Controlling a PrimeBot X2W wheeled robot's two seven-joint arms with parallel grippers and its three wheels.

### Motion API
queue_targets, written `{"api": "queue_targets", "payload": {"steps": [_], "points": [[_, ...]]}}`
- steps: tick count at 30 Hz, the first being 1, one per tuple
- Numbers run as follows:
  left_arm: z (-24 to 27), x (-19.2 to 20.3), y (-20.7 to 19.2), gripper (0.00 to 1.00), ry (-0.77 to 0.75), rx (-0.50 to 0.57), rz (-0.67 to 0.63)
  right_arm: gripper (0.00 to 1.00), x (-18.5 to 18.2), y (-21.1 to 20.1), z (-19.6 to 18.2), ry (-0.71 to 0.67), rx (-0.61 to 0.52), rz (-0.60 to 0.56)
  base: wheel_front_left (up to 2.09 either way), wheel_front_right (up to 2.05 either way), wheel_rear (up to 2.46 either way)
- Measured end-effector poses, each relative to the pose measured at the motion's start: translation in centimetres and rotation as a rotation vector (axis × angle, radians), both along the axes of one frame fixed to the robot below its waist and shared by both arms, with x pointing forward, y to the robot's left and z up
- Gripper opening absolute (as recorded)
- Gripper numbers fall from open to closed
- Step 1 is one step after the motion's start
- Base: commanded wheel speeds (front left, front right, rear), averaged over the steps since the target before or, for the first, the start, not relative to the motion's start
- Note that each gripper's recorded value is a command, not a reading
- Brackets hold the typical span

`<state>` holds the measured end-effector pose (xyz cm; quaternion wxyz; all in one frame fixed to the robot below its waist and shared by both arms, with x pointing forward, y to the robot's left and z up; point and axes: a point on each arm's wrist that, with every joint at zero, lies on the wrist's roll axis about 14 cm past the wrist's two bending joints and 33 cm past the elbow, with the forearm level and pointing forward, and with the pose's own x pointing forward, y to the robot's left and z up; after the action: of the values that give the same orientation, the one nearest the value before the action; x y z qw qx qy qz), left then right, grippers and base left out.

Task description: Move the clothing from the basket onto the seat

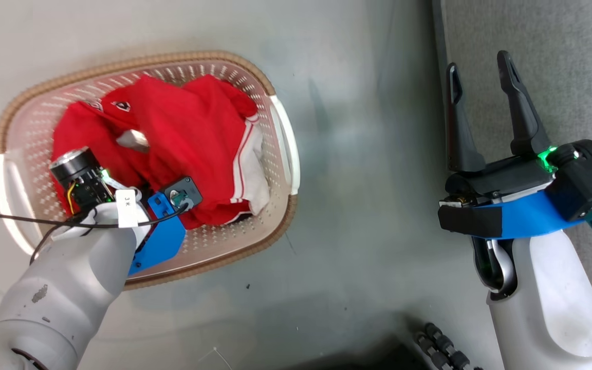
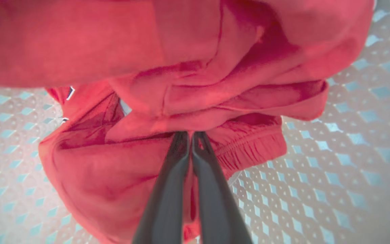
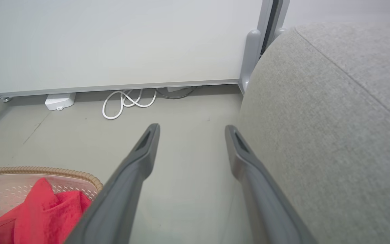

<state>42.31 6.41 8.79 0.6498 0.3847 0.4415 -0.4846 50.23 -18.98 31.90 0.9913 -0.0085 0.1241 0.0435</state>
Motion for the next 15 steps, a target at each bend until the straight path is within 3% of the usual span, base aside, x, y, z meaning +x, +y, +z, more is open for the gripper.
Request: {"api": "queue_targets", "payload": {"steps": [15], "points": [[6.6, 1.7, 0.5, 0.0, -0.09, -0.112, 0.092, 1.0, 0.9, 1.9, 4.6, -0.095, 0.025, 0.039, 0.0, 0.0, 0.0]]}}
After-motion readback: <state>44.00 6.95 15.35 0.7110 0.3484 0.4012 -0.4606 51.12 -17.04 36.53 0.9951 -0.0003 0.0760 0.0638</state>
